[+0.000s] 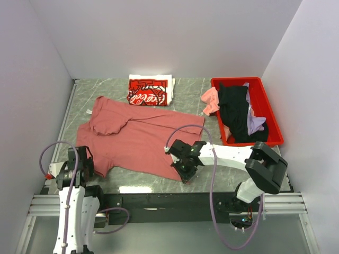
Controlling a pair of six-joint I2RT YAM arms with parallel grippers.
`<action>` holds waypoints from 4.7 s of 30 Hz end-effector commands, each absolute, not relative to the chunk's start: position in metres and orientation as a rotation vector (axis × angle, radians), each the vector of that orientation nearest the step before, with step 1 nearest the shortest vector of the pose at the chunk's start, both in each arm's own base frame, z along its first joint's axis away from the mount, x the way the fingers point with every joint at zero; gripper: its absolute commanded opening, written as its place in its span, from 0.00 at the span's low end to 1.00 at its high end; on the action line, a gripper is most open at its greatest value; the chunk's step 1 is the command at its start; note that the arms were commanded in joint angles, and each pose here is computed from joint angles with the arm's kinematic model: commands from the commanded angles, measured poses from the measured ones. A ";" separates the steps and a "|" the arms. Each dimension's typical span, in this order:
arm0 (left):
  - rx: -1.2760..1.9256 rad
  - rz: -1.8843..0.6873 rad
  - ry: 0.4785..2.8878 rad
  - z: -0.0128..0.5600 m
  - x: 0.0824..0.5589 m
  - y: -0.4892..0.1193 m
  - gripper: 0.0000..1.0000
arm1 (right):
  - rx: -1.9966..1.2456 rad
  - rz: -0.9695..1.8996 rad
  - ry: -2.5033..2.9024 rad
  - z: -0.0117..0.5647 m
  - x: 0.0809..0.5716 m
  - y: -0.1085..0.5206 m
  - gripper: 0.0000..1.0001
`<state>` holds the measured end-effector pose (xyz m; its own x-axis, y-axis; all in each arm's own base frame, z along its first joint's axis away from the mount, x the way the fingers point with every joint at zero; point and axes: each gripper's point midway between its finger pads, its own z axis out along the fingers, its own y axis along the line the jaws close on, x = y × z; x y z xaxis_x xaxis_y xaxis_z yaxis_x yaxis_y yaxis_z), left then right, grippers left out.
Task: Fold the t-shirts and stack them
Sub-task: Fold the tshirt
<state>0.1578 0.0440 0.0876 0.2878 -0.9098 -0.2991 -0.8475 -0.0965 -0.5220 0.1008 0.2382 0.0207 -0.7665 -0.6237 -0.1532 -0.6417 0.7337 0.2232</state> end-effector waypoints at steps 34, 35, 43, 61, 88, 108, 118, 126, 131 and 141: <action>-1.467 -0.269 1.738 0.182 0.330 0.030 0.01 | -0.732 0.405 2.786 0.078 0.203 0.227 0.02; -1.454 -0.276 1.739 0.185 0.339 0.028 0.01 | -0.718 0.387 2.789 0.077 0.206 0.226 0.02; -1.343 -0.314 1.762 0.194 0.384 0.010 0.01 | -0.621 0.341 2.804 0.079 0.227 0.218 0.02; -1.308 -0.060 1.874 0.164 0.446 0.021 0.01 | -0.486 0.285 2.802 0.085 0.277 0.209 0.03; -1.086 -0.183 2.058 0.140 0.504 -0.010 1.00 | -0.164 0.216 2.661 0.105 0.339 0.184 0.71; -1.303 -0.082 2.210 0.029 0.460 0.018 0.99 | -0.248 0.426 2.734 0.040 0.387 0.241 0.73; -1.303 0.028 2.221 0.006 0.488 0.041 0.99 | -0.383 0.535 2.822 0.017 0.288 0.250 0.73; -1.127 0.030 2.229 0.015 0.556 0.059 0.99 | -0.758 0.790 2.832 0.034 0.163 0.323 0.73; -0.856 -0.174 2.299 0.020 0.602 0.032 0.99 | -0.927 0.937 2.725 0.059 0.147 0.378 0.74; -0.653 -0.293 2.325 0.035 0.627 0.014 1.00 | -1.112 0.977 2.551 0.103 0.157 0.403 0.77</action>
<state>0.6361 0.0291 0.0480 -0.5476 -0.5762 -0.6068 -0.4377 0.8153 -0.3792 0.1492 0.4039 0.0763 -0.7325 -0.5823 -0.3527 -0.6702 0.5263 0.5232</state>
